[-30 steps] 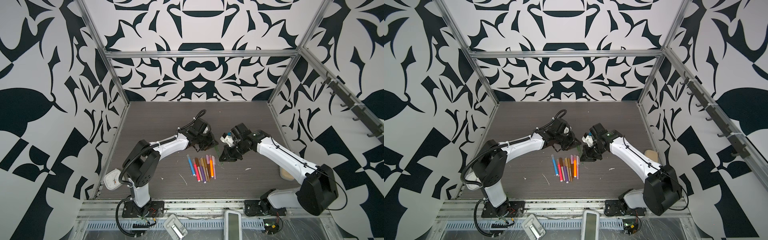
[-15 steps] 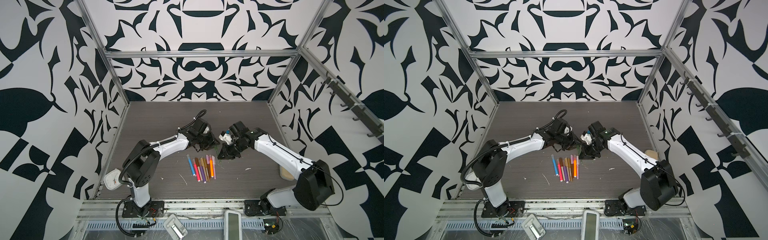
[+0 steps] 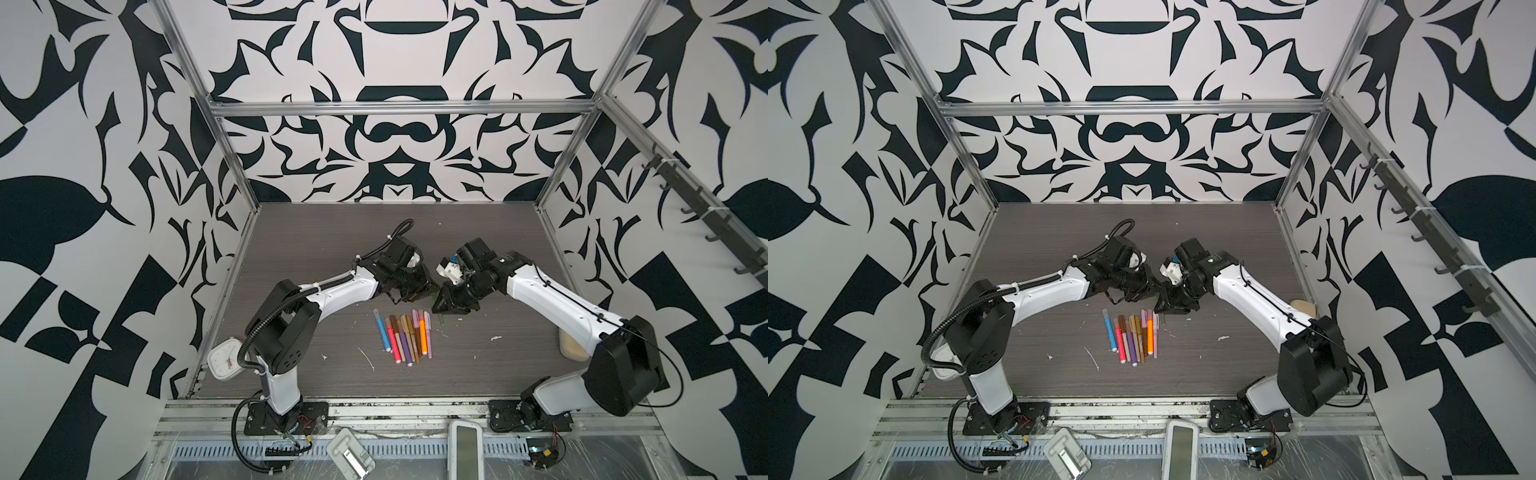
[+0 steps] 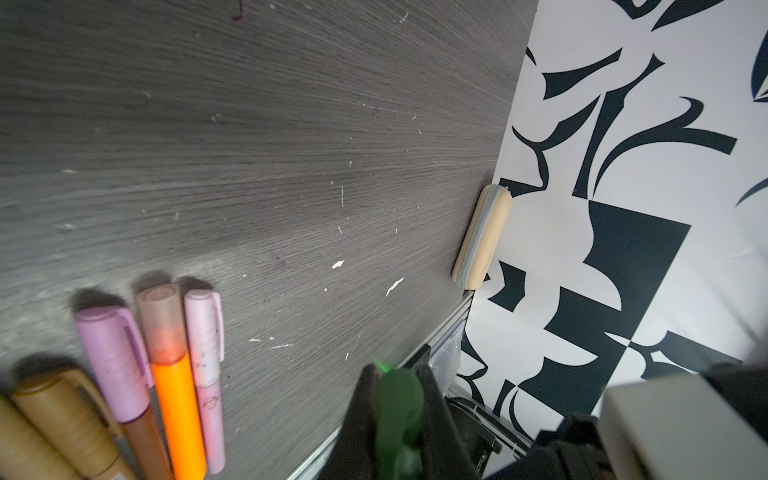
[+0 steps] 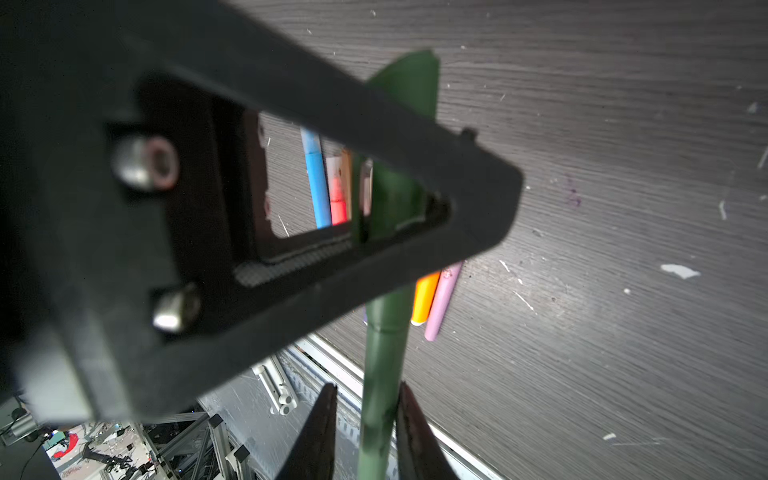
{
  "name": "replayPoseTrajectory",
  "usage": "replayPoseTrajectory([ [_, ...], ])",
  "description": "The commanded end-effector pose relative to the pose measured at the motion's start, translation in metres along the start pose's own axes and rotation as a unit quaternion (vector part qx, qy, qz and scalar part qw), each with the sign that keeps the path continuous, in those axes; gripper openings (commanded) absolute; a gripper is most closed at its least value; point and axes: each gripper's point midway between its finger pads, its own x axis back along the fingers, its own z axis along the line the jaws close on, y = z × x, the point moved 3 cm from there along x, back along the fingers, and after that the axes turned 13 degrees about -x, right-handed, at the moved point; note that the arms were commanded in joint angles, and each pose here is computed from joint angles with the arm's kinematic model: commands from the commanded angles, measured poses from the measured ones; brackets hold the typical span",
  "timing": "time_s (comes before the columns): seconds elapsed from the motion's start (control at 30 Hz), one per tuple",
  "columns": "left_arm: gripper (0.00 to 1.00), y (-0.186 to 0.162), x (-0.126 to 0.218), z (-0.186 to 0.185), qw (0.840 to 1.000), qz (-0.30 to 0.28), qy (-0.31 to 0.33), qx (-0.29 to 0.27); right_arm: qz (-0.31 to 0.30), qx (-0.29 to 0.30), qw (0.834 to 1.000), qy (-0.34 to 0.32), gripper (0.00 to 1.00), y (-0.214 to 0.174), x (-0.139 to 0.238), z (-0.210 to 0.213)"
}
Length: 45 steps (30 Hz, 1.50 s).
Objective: Open the pen caps
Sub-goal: 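Grasp the green pen cap with the left gripper, then pull the cap off with the left gripper while the right gripper holds the pen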
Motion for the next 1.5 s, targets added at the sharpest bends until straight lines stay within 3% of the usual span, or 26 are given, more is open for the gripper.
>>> replayPoseTrajectory([
  [0.0, 0.0, 0.0, 0.002, -0.007, 1.0, 0.003, -0.011, -0.001, -0.016, 0.015, 1.0, 0.011, 0.19, 0.007, 0.006, 0.01],
  [0.1, 0.0, 0.0, 0.003, -0.008, 1.0, -0.001, -0.012, 0.0, -0.01, 0.01, 1.0, 0.009, 0.14, 0.005, 0.003, 0.006],
  [0.17, 0.0, 0.003, 0.004, -0.008, 1.0, -0.004, -0.013, 0.001, -0.005, 0.006, 1.0, 0.006, 0.0, 0.003, 0.001, 0.003],
  [0.33, 0.0, 0.028, 0.022, 0.008, 0.999, -0.03, 0.014, 0.007, 0.008, -0.004, 1.0, -0.002, 0.0, -0.012, -0.003, -0.01],
  [0.57, 0.0, 0.128, 0.1, 0.092, 0.985, -0.101, 0.135, 0.024, 0.043, 0.02, 0.999, -0.014, 0.0, -0.052, -0.005, -0.024],
  [0.7, 0.0, 0.154, 0.117, 0.112, 0.981, -0.098, 0.162, 0.028, 0.044, 0.037, 0.998, 0.016, 0.0, -0.072, -0.001, -0.019],
  [0.87, 0.0, 0.145, 0.12, 0.135, 0.973, -0.076, 0.217, 0.026, -0.014, 0.036, 0.999, 0.01, 0.0, -0.069, 0.009, -0.023],
  [1.03, 0.0, 0.106, 0.13, 0.179, 0.944, -0.005, 0.328, 0.036, -0.065, 0.034, 0.996, -0.051, 0.0, -0.05, 0.017, -0.033],
  [1.27, 0.0, 0.071, 0.14, 0.206, 0.912, 0.055, 0.405, 0.011, -0.138, -0.02, 0.974, -0.176, 0.0, 0.006, 0.033, -0.065],
  [1.47, 0.0, 0.061, 0.145, 0.224, 0.887, 0.101, 0.45, -0.012, -0.183, -0.039, 0.94, -0.285, 0.0, 0.061, 0.046, -0.082],
])
